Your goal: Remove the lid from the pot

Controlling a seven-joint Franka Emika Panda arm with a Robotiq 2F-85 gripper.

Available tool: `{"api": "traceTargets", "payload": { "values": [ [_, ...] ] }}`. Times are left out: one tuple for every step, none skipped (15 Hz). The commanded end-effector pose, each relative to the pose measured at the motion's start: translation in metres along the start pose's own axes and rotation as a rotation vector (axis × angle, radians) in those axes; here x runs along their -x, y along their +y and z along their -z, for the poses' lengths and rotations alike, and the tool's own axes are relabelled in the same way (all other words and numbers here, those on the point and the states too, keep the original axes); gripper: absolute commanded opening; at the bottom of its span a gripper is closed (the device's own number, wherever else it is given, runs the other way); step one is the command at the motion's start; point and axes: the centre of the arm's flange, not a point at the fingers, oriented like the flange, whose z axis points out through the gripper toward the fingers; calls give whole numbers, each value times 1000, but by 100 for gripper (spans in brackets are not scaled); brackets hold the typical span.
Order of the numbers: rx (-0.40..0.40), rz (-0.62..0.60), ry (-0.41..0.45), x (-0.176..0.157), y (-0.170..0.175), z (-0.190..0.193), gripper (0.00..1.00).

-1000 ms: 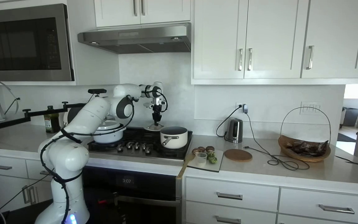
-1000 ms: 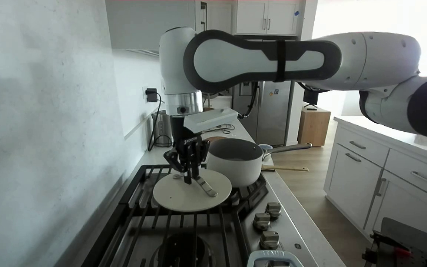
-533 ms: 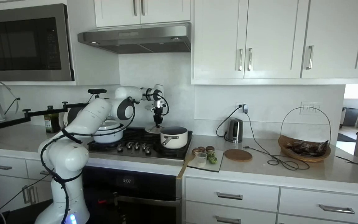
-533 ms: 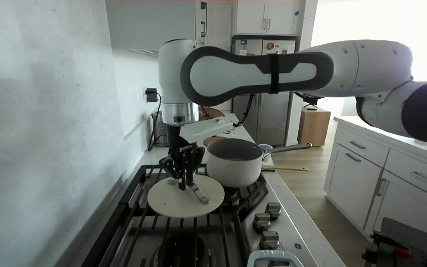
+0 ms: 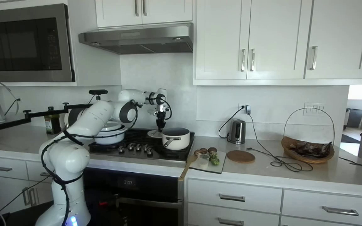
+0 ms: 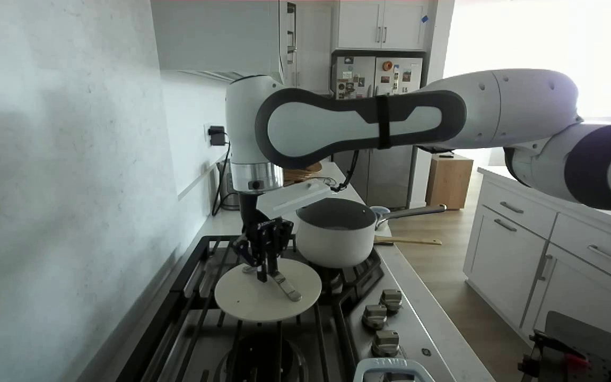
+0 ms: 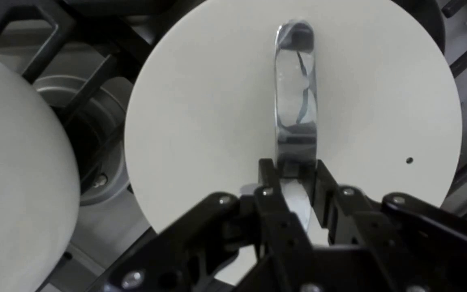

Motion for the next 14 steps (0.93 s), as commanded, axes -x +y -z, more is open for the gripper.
{"api": "traceTargets", "payload": {
  "values": [
    [-18, 18, 4, 2, 7, 5, 6],
    [-16, 17, 2, 2, 7, 3, 6],
    [-14, 17, 0, 1, 8, 2, 6],
    [-13, 17, -2, 1, 8, 0, 6],
    [-12, 17, -5, 1, 8, -3, 6],
    [-10, 16, -7, 0, 8, -5, 6],
    [-7, 16, -10, 0, 8, -8, 6],
    [-4, 15, -12, -1, 7, -10, 6],
    [-3, 15, -15, -1, 7, -12, 6],
    [-2, 14, -17, -1, 8, -14, 6],
    [0, 14, -18, -2, 7, -15, 6],
    [0, 14, -19, -2, 8, -15, 6],
    [0, 14, -18, -2, 8, -15, 6],
    [0, 15, -19, -2, 8, -15, 6]
  ]
}}
